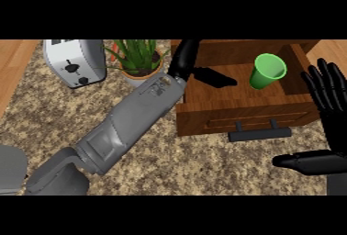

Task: Pick up the cup, place it into the drawer and close the drawer

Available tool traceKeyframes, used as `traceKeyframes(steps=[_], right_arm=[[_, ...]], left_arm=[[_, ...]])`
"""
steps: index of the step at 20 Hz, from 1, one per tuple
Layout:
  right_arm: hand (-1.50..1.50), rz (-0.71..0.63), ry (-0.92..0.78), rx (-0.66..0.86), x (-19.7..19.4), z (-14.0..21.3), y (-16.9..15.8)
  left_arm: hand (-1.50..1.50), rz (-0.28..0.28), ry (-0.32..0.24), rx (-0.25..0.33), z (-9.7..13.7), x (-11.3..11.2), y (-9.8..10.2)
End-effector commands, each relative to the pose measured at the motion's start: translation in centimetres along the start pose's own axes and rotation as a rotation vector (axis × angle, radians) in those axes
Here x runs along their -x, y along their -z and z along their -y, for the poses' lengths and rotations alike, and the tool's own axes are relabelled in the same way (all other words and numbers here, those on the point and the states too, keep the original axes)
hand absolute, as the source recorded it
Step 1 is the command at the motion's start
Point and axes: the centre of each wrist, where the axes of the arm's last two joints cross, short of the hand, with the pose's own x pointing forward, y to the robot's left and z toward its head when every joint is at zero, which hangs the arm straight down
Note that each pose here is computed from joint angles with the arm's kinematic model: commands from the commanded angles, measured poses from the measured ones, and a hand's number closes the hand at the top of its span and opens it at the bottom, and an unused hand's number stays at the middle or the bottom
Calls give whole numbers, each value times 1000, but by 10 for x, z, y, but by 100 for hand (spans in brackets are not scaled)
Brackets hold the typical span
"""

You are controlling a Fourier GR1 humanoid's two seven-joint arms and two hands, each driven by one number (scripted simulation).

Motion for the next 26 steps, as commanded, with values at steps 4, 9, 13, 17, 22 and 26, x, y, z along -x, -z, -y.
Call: traceKeyframes(steps=[4, 9, 13, 17, 22, 26], right_arm=[[150, 25, 145, -121, -18, -6, -8], [150, 3, -9, -159, -27, 11, -6], [150, -27, -138, -267, -36, 2, -14], [150, -73, -270, -287, -42, 7, -14], [150, -134, -360, -259, -39, 13, -14], [150, -122, -388, -240, -17, -45, -8]], left_arm=[[-150, 108, -108, -44, 1, -23, 9], [-150, 121, -174, -54, 2, -43, 15], [-150, 116, -198, -85, -19, -32, 12], [-150, 84, -235, -103, -39, -44, 15], [-150, 84, -233, -156, -88, -16, -3], [-150, 87, -268, -156, -100, -32, -13]])
